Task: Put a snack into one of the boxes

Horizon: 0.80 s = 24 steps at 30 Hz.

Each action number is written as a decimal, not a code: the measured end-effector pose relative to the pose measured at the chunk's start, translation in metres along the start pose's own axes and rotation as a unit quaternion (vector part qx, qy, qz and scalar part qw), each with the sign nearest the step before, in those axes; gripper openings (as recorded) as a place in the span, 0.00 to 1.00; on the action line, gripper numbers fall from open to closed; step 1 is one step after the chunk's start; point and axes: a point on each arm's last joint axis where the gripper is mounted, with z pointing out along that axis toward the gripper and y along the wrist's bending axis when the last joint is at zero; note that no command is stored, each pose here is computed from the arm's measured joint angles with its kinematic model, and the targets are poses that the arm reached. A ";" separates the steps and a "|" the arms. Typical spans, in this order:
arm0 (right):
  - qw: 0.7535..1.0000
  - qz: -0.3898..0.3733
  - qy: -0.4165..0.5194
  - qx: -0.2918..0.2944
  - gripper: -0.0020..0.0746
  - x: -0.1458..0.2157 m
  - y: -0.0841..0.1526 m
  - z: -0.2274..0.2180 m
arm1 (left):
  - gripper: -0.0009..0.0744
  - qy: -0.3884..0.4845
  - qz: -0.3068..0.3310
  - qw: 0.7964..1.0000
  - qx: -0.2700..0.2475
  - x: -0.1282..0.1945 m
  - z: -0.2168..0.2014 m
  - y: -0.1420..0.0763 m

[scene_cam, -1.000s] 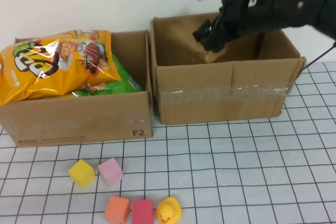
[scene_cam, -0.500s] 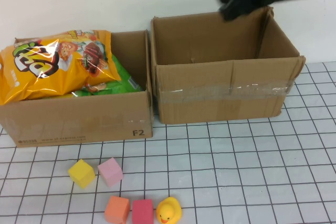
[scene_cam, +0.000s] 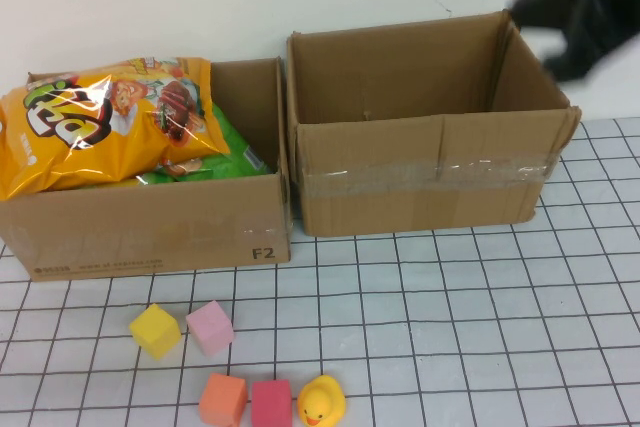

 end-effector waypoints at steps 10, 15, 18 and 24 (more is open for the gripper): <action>1.000 0.003 0.002 0.014 0.03 0.090 0.055 -0.042 | 0.01 -0.122 -0.010 0.992 -0.017 -0.022 -0.003 0.003; 1.000 0.009 -0.011 0.025 0.03 0.134 0.081 -0.059 | 0.01 -0.151 0.016 0.988 -0.027 -0.027 -0.004 0.004; 0.999 0.023 -0.017 0.022 0.03 0.162 0.099 -0.064 | 0.01 -0.152 0.026 0.988 -0.025 -0.027 -0.004 0.004; 0.999 0.026 -0.033 0.014 0.03 0.208 0.129 -0.074 | 0.01 -0.147 0.042 0.988 -0.012 -0.027 -0.004 0.002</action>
